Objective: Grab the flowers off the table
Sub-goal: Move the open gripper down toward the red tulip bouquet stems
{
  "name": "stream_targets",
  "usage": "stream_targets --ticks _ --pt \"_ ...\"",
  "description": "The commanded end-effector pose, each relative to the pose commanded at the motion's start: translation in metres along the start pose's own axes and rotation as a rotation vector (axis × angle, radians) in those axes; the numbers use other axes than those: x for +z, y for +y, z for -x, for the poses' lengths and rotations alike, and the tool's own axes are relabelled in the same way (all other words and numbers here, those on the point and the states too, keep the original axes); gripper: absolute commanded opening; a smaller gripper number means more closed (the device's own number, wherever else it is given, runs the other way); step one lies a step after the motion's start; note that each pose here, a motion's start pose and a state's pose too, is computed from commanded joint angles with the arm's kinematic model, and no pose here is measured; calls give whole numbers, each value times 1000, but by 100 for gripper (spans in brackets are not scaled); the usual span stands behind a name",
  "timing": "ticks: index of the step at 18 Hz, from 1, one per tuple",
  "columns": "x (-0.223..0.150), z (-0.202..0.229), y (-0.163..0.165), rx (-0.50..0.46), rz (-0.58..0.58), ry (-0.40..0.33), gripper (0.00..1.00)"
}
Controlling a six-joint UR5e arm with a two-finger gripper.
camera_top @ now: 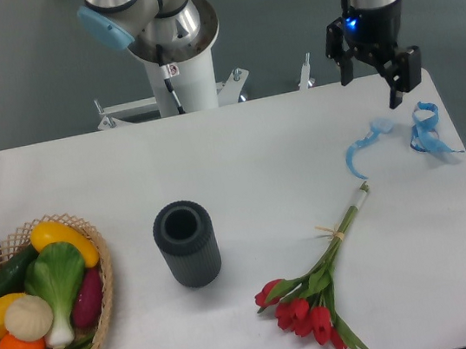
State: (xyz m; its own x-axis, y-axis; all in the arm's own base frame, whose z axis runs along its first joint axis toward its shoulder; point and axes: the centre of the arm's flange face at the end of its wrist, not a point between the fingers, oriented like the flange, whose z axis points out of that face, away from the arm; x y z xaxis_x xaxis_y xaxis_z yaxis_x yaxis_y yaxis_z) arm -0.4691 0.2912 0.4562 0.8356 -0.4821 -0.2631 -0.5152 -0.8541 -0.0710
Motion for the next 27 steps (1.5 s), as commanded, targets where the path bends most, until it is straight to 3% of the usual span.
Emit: stream_targets --ticks 8,12,16,18,22,24,27 --pt "-6 -2 2 -7 42 5 100" --pt "9 -4 -6 -156 -40 15 100" --pt "14 -1 -20 -305 -52 23 100" --pt "36 -2 -50 -277 -73 64 100" --pt "81 5 -75 -262 -96 143 100" --pt "101 10 -91 -290 -96 168 100" --pt "135 23 -103 -388 -91 136 100"
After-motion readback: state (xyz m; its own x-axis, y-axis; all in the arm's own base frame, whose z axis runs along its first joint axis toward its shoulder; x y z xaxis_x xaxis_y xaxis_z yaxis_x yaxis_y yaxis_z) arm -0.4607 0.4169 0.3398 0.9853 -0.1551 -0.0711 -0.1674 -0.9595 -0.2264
